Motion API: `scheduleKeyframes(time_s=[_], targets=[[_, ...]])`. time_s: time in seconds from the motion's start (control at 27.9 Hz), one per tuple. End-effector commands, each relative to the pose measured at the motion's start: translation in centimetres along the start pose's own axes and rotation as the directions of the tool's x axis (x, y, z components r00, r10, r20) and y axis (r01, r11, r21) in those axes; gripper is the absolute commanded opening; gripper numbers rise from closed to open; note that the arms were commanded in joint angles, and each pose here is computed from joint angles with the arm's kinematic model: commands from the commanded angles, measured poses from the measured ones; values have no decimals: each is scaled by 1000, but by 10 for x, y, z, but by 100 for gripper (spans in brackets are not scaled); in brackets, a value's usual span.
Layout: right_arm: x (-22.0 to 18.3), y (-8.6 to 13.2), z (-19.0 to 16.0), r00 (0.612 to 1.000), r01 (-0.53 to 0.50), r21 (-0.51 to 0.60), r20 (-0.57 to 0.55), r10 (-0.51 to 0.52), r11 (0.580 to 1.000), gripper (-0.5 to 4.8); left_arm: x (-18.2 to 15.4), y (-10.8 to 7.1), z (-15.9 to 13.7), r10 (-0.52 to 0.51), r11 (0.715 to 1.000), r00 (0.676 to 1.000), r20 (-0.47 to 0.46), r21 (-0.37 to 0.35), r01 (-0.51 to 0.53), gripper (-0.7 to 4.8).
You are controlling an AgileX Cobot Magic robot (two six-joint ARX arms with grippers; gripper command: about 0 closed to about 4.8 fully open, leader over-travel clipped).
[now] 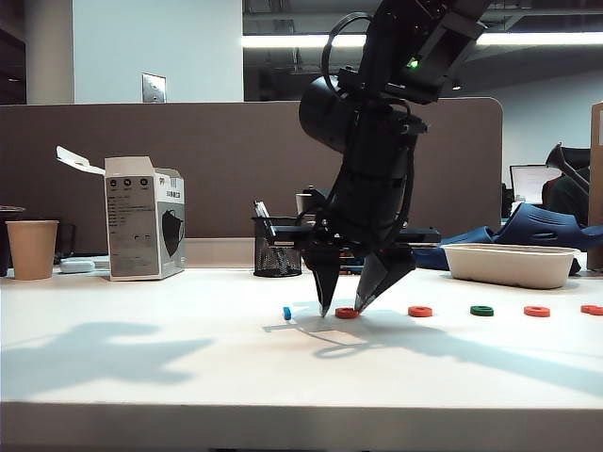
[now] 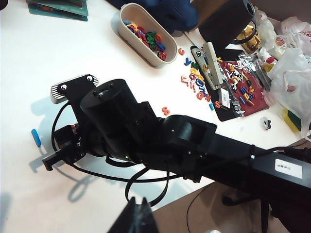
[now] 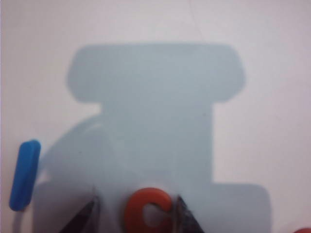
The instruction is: Select the appropriate letters from the row of letter magnets placed on the table to arrange into the word "cool".
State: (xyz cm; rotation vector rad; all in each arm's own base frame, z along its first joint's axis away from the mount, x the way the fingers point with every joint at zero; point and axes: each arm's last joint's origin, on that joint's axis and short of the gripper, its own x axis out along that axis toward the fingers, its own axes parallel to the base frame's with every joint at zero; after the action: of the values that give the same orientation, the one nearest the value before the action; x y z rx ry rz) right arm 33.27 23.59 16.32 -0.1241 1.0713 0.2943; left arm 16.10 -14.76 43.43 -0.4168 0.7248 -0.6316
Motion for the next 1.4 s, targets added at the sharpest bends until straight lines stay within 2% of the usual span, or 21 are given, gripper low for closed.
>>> scheduleKeyframes(time_s=[0.04, 0.22, 0.32, 0.97, 1.08, 1.4], targets=[[4, -2, -7, 998, 12, -2, -61, -12, 1000, 198, -2, -1, 2, -11, 1000, 1000, 15, 4, 11, -3], [4, -2, -7, 998, 12, -2, -61, -12, 1000, 197, -2, -1, 2, -11, 1000, 1000, 15, 4, 11, -3], [4, -2, -7, 998, 12, -3, -61, -12, 1000, 148, -2, -1, 2, -11, 1000, 1000, 15, 4, 11, -3], [4, -2, -7, 998, 14, -29, -60, -16, 999, 133, -2, -1, 2, -11, 1000, 1000, 15, 4, 11, -3], [4, -2, -7, 998, 14, -29, -60, -16, 999, 110, -2, -1, 2, -11, 1000, 1000, 15, 4, 11, -3], [4, -2, -7, 999, 11, -28, -50, -13, 1000, 112, -2, -1, 2, -11, 1000, 1000, 15, 4, 11, -3]])
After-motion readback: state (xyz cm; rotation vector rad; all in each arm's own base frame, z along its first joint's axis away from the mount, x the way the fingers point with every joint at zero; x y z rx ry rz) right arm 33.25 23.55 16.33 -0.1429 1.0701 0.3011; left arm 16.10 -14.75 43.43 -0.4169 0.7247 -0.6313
